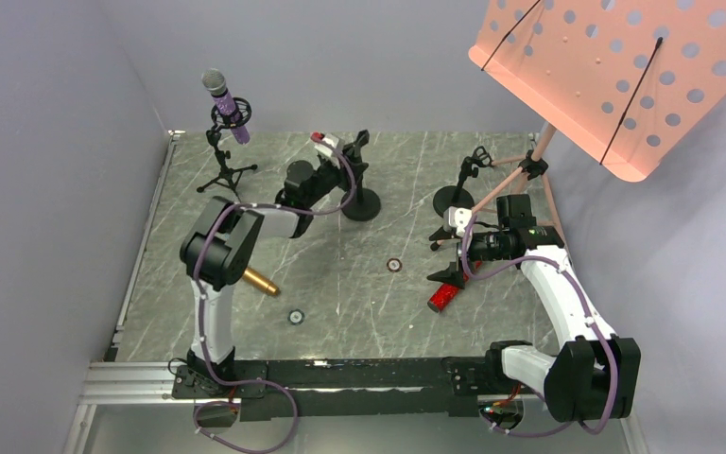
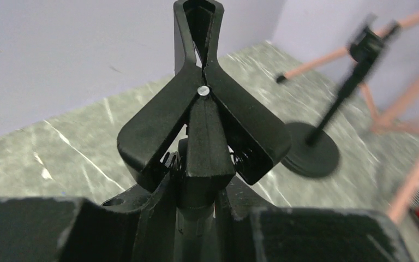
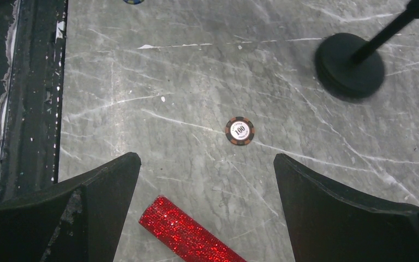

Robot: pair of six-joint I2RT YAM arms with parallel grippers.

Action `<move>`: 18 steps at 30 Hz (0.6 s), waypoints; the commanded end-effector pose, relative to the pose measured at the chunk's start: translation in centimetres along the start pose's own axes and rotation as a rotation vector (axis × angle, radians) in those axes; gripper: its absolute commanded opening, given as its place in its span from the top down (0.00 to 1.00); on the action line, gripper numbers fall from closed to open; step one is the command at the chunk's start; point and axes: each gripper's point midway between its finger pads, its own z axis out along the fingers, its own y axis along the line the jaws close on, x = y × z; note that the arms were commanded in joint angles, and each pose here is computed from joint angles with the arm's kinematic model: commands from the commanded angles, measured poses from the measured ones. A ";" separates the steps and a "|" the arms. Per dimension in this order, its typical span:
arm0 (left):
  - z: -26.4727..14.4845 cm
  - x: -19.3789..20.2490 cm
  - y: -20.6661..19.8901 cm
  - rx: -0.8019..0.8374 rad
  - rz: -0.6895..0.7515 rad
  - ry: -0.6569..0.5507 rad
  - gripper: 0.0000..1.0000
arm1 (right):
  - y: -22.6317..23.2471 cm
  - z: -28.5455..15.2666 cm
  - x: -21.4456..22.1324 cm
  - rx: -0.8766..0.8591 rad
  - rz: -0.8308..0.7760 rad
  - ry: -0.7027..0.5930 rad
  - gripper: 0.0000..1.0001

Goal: Attach the microphones to the stand

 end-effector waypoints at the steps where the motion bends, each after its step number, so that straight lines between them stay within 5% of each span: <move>1: -4.1 -7.4 -7.5 0.297 0.137 -0.112 1.00 | -0.8 -0.4 -1.5 0.011 -0.073 -0.025 0.00; 7: -12.2 -5.6 -14.4 0.645 0.113 0.050 1.00 | -0.7 -0.3 -1.4 -0.002 -0.063 -0.029 0.00; 18: -19.3 -3.0 -17.6 0.617 0.237 0.060 1.00 | -1.0 -0.1 -0.9 0.002 -0.040 -0.018 0.00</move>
